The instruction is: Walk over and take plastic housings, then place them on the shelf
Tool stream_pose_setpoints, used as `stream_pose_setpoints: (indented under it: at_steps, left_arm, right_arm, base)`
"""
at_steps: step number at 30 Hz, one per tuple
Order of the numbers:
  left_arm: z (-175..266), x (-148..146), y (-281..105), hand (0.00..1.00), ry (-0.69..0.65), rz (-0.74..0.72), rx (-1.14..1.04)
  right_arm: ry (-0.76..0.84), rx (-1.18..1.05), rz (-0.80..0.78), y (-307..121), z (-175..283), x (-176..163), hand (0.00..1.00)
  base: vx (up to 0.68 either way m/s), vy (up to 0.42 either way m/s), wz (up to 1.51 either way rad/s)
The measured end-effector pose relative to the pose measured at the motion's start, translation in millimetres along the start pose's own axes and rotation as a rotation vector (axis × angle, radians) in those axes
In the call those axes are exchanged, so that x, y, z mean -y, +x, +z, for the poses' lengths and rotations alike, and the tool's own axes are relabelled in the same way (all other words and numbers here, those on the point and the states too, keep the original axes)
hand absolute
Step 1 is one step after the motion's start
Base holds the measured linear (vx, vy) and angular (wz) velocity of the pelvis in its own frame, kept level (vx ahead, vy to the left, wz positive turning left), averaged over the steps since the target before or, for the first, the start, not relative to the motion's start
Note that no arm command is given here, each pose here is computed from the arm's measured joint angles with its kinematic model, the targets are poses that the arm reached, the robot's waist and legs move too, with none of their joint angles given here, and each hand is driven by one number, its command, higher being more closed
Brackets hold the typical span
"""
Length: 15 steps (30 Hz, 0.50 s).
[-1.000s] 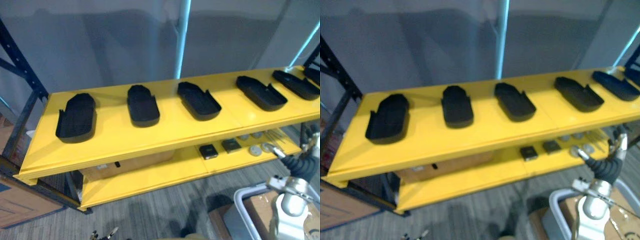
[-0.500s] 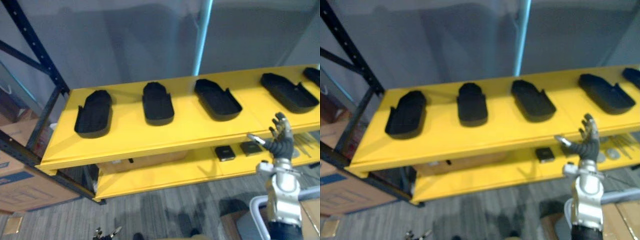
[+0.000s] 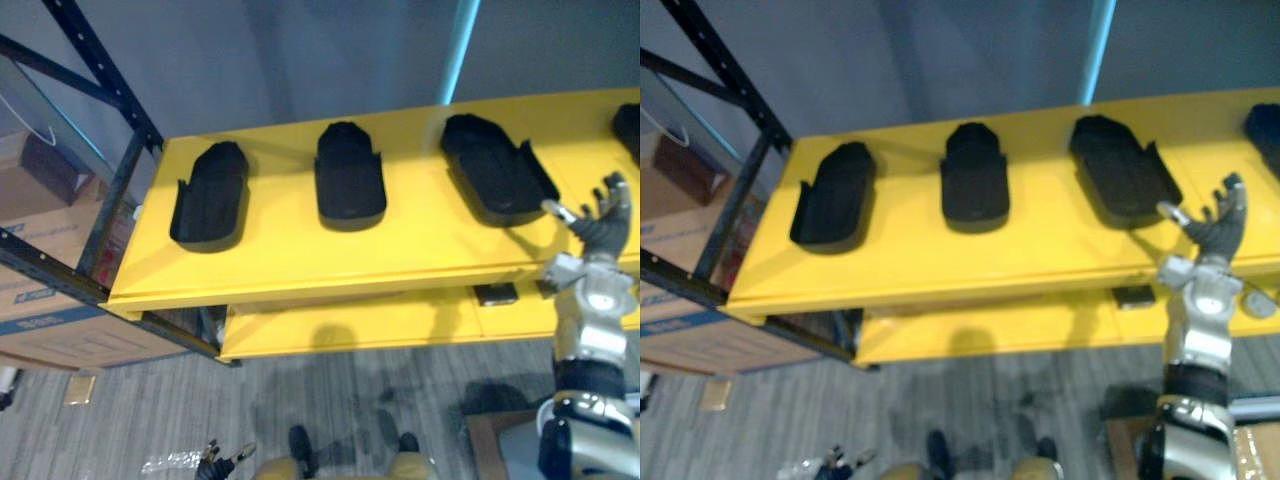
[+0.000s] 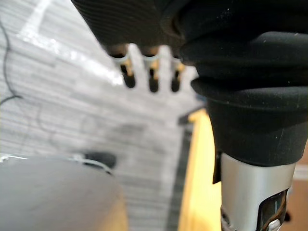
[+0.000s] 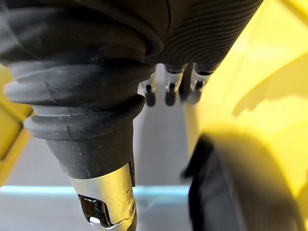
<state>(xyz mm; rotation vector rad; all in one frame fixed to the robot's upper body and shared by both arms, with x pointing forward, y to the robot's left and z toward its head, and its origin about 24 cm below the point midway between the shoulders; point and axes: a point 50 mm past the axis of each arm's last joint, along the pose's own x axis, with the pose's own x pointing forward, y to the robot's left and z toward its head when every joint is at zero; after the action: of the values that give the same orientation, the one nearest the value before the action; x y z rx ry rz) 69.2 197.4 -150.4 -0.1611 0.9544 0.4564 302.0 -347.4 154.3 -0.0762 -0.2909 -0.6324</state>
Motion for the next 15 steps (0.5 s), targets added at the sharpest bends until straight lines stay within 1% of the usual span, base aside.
stream_pose_setpoints:
  at_steps: [4, 7, 11, 15]
  left_arm:
    - [-1, 3, 0, 0.00, -0.014, -0.014, -0.001]
    - [-2, 3, -1, 0.00, -0.023, -0.019, 0.000]
    - [-1, 6, -1, 0.00, -0.019, -0.034, 0.005]
    - [-2, 9, -2, 0.00, -0.013, -0.053, 0.002]
  right_arm:
    - [-0.044, 0.046, -0.059, 10, 13, 9, 0.00]
    - [-0.054, 0.059, -0.065, 15, 19, 14, 0.00]
    - [-0.085, 0.061, -0.020, 27, 29, 22, 0.00]
    - [-0.062, 0.021, 0.085, 39, 32, 21, 0.00]
  base:
    - [-0.03, 0.007, -0.02]
    - [-0.01, 0.007, 0.00]
    - [-0.04, 0.008, 0.12]
    - [0.02, 0.006, 0.03]
